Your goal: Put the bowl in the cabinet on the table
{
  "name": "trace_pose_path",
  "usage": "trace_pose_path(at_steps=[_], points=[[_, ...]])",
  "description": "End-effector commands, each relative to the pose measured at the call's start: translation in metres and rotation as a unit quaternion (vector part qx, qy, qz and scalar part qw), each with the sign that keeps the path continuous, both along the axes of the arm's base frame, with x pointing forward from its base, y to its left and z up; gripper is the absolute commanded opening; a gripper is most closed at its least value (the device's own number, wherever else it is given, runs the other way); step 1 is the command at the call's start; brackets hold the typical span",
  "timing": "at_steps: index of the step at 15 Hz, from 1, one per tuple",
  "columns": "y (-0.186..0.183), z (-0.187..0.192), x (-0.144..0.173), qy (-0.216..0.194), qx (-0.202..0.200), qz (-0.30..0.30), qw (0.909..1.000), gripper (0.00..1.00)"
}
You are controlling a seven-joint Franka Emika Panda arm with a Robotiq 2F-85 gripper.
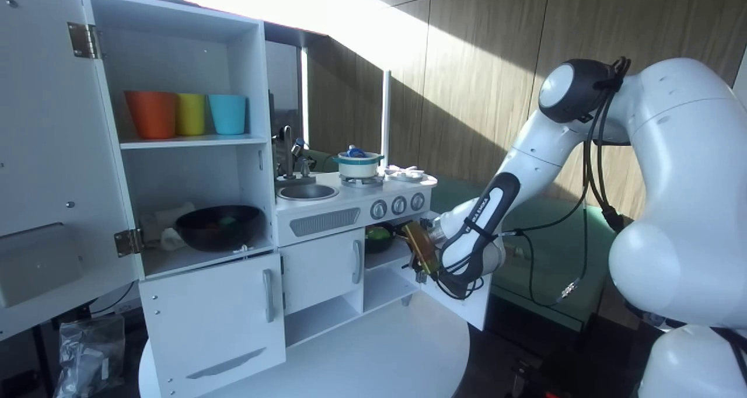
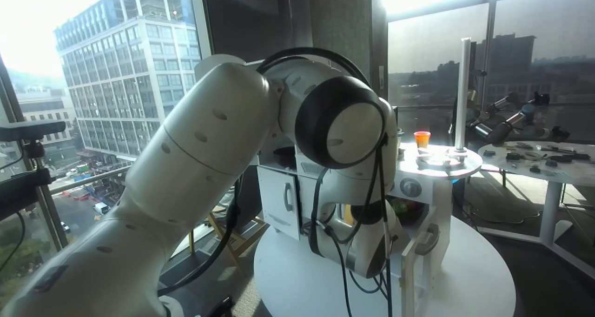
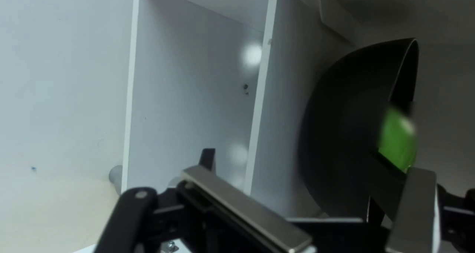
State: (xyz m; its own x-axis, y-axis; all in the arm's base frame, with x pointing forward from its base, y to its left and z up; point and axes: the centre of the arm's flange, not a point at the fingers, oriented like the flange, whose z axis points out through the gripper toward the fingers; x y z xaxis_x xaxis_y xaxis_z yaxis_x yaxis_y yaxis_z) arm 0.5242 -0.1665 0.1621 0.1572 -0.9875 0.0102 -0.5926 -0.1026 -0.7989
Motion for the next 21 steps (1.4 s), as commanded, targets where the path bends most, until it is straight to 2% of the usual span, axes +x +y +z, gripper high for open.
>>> trace_pose_path(at_steps=[1,10,12,16,21], points=[[-0.003,-0.006,0.0,-0.039,0.003,0.014,0.9991,1.0],[0.013,-0.016,-0.023,-0.091,-0.007,0.034,0.9953,1.0],[0.014,-0.017,-0.019,-0.093,-0.006,0.034,0.9951,1.0],[0.027,-0.007,-0.011,-0.092,-0.011,0.036,0.995,1.0],[0.035,0.008,-0.021,-0.129,-0.011,0.04,0.9908,1.0]])
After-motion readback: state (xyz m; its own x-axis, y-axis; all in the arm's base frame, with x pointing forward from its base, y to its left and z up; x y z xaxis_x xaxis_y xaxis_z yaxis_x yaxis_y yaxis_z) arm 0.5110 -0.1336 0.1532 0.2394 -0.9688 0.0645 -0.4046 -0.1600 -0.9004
